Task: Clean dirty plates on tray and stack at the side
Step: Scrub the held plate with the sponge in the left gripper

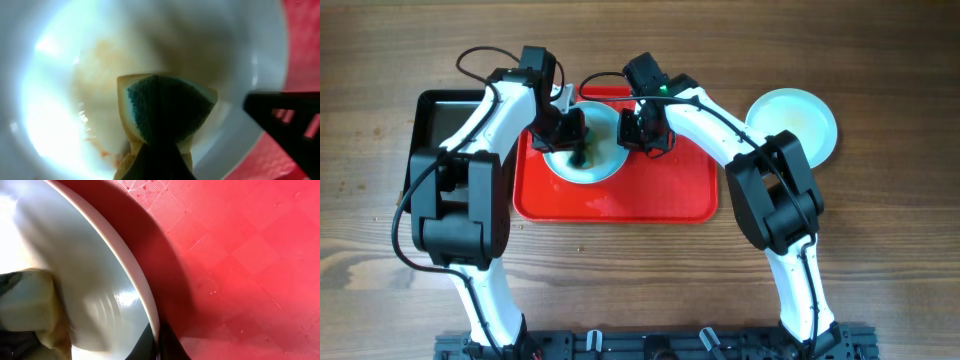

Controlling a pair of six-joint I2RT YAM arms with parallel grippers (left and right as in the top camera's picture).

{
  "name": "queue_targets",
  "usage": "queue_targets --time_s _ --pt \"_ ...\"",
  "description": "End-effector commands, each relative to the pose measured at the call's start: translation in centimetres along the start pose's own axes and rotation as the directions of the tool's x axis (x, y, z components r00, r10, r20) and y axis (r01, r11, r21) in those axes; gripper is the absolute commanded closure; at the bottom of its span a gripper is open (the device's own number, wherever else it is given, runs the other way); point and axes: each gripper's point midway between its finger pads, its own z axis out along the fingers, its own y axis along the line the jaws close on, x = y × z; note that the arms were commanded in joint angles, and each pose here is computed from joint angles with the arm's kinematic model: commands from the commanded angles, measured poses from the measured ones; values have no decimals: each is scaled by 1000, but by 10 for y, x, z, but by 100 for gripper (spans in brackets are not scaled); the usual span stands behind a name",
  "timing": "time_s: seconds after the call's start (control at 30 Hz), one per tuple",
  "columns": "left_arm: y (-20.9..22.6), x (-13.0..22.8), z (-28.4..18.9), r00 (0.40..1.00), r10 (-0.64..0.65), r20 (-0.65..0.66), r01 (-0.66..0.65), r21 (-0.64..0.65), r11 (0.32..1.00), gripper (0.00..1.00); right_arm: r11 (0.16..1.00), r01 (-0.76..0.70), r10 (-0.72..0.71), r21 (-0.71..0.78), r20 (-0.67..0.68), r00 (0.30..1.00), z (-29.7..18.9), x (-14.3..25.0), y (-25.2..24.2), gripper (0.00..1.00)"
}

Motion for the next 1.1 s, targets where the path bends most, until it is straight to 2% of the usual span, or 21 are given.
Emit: queue_targets --time_s 0.0,0.13,0.33,0.47,0.67,0.73,0.83,0.93,1.07 --pt "-4 -8 6 999 28 26 -29 33 999 96 999 0 1 48 -21 1000 15 6 -14 96" --pt "24 -30 5 993 -4 120 20 -128 992 96 999 1 0 46 -18 1000 15 6 -14 96" --pt "48 -51 4 978 20 208 36 -262 964 96 999 2 -1 46 -18 1000 15 5 -14 96" --pt "58 -42 8 982 -39 183 93 -299 950 96 999 2 -1 46 -18 1000 15 5 -14 96" --pt "66 7 9 995 -101 0 94 -345 934 96 999 5 -4 45 -18 1000 15 5 -14 96" --pt "64 20 9 992 -109 -57 84 -334 939 96 999 5 -4 45 -17 1000 15 5 -14 96" --pt "39 30 14 990 -46 -131 22 -183 983 96 999 6 -5 44 -16 1000 15 5 -13 96" --pt "20 35 16 986 11 -165 -22 -69 997 96 999 6 -5 44 -16 1000 15 5 -13 96" --pt "12 45 15 979 6 -202 -11 -24 1000 96 999 5 -5 43 -15 1000 15 5 -13 96"
